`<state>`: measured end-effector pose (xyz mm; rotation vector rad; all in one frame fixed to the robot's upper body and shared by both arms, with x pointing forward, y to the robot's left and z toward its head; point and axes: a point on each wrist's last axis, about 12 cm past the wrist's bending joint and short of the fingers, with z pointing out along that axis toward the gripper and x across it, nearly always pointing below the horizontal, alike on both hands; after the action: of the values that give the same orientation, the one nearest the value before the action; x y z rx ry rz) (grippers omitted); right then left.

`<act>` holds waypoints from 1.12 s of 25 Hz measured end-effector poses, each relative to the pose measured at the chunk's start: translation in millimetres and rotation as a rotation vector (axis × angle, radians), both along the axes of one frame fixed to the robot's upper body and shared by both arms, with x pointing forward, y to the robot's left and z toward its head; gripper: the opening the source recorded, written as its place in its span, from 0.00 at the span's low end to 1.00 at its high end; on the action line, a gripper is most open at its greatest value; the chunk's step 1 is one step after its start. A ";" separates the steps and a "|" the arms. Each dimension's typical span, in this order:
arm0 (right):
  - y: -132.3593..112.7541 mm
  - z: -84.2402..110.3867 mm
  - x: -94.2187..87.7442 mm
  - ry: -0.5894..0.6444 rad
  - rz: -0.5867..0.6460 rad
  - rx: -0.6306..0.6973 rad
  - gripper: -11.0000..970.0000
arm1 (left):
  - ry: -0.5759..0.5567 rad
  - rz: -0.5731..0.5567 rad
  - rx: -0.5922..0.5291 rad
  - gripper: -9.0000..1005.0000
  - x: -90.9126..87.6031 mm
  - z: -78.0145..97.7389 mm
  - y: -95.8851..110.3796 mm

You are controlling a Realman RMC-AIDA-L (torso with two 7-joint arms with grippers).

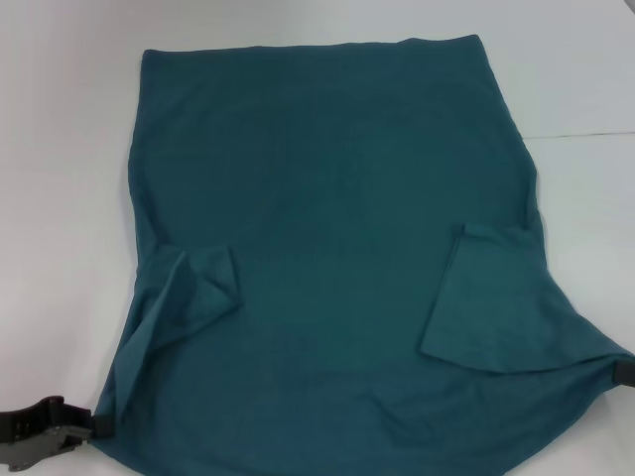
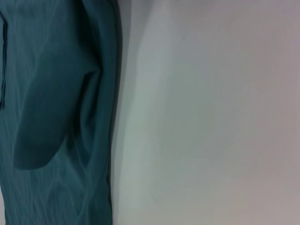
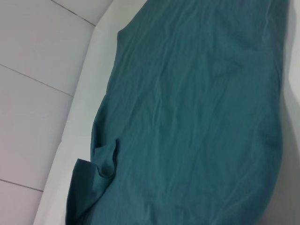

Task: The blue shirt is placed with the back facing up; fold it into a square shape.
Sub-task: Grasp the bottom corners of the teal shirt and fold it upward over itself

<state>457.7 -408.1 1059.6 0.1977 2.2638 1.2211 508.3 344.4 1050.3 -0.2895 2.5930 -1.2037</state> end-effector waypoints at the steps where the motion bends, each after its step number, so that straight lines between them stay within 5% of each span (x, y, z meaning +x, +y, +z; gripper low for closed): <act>1: 0.0 0.1 0.2 0.000 0.000 0.000 0.06 | 0.000 0.000 0.000 0.06 0.0 0.0 0.0; 16: -6.4 -5.0 -11.8 0.002 -0.028 -0.015 0.06 | -0.056 -0.006 -0.079 0.04 -9.1 9.6 5.6; 28: -11.8 -14.6 -35.2 0.003 -0.042 -0.033 0.06 | -0.086 0.041 -0.143 0.04 -37.8 2.8 16.3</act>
<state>422.5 -419.9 1045.0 0.2339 2.2695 1.1616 470.5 360.7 1053.0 -0.3100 2.4212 -1.3585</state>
